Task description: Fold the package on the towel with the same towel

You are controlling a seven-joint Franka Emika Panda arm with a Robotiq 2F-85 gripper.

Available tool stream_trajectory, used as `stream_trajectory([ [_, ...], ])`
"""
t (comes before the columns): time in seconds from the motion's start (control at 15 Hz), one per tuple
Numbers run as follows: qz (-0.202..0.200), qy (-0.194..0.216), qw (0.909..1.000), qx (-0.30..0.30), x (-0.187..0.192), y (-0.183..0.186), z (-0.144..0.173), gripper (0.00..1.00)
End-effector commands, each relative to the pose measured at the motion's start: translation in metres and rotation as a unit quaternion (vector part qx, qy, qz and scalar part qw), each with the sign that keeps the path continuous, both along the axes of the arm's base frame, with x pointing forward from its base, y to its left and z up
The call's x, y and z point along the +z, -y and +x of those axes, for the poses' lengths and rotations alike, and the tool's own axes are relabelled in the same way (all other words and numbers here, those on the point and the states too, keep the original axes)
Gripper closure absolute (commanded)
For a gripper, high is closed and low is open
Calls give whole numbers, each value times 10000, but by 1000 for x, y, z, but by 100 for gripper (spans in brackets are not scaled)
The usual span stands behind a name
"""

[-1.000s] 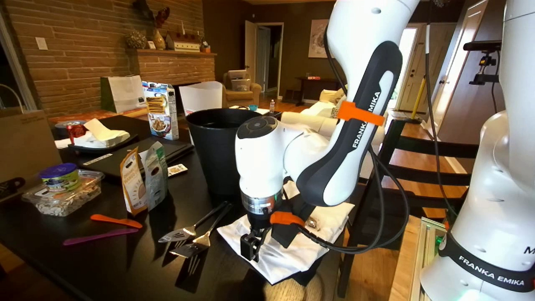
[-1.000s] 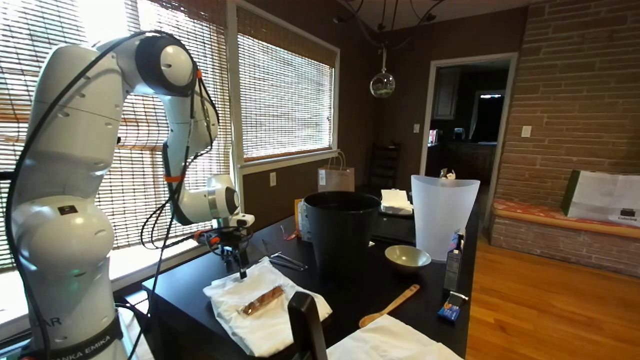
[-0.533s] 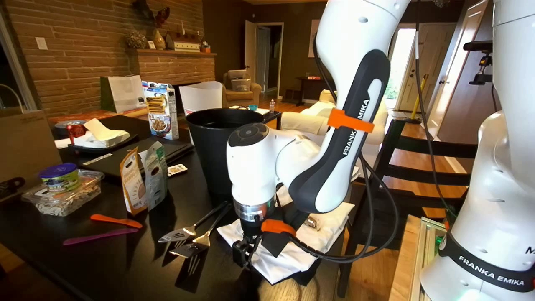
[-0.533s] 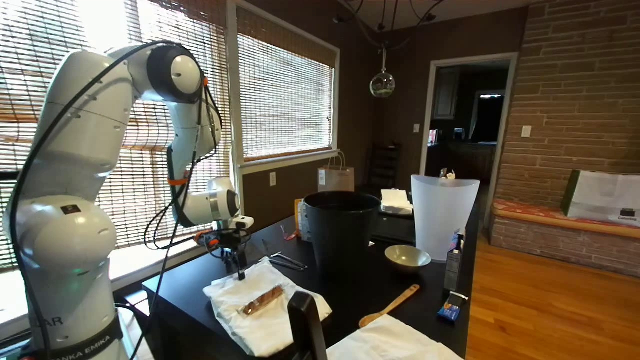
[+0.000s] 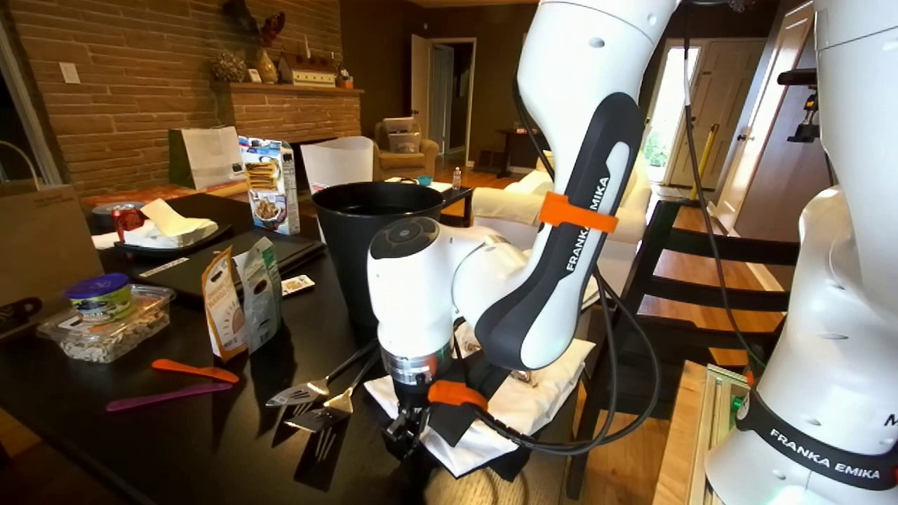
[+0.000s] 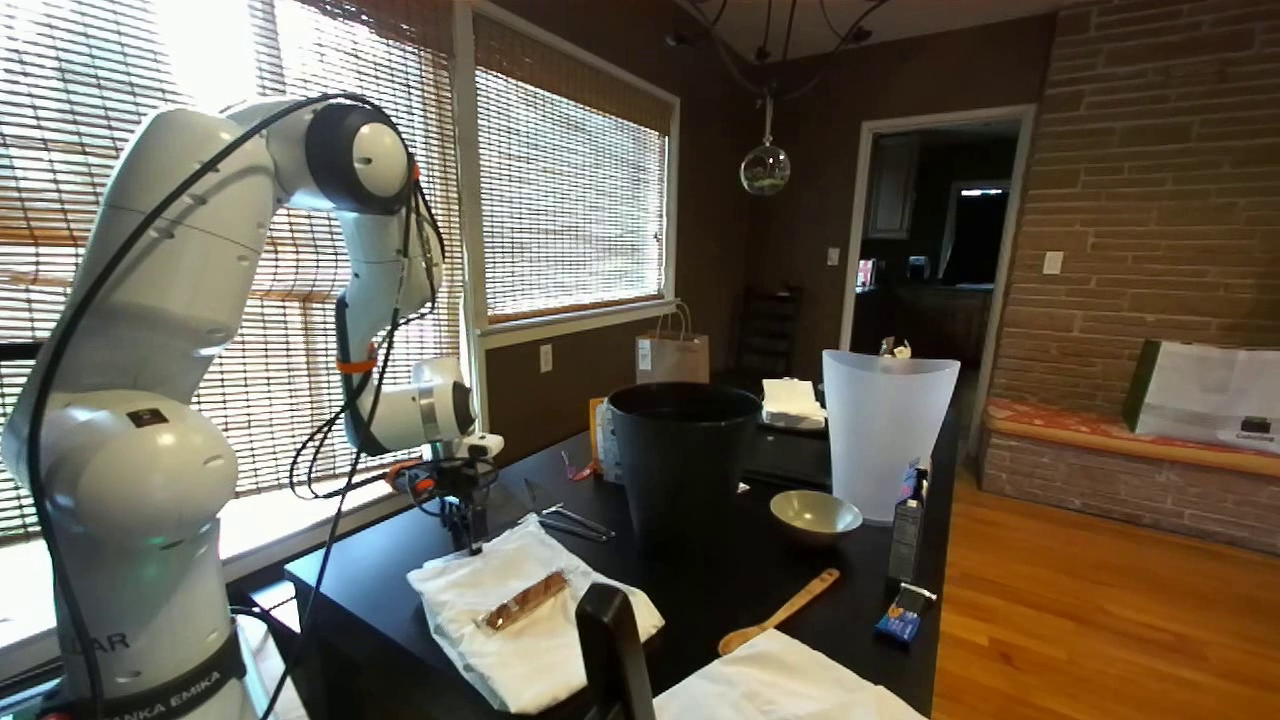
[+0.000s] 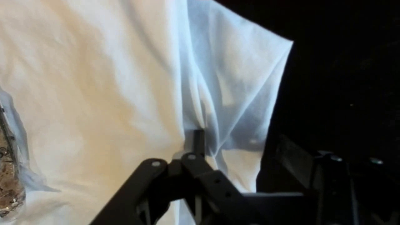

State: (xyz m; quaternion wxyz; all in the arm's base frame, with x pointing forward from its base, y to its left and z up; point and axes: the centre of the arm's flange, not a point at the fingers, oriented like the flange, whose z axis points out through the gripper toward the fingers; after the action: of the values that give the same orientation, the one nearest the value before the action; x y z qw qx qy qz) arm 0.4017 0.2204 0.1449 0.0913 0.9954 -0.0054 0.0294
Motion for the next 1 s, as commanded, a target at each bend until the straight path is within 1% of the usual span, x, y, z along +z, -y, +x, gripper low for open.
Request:
stream_trajectory([
  [0.0,-89,21,9999,-57,-5,-3,4,70],
  [0.2,-128,21,9999,-41,-2,-2,5,90],
  [0.27,-138,31,9999,-45,0,-2,5,94],
  [0.33,-126,39,9999,-43,2,-2,6,54],
  [0.4,-135,39,9999,-33,3,-3,6,58],
  [0.47,-154,40,9999,-24,4,-3,6,66],
  [0.53,-176,34,9998,-28,4,-2,6,87],
  [0.6,-199,11,9998,-27,4,-2,6,88],
  [0.73,-204,20,9998,-34,4,-3,6,97],
  [0.8,-229,30,9997,-32,4,-3,5,100],
  [0.93,-274,40,9996,-12,5,-2,6,99],
])
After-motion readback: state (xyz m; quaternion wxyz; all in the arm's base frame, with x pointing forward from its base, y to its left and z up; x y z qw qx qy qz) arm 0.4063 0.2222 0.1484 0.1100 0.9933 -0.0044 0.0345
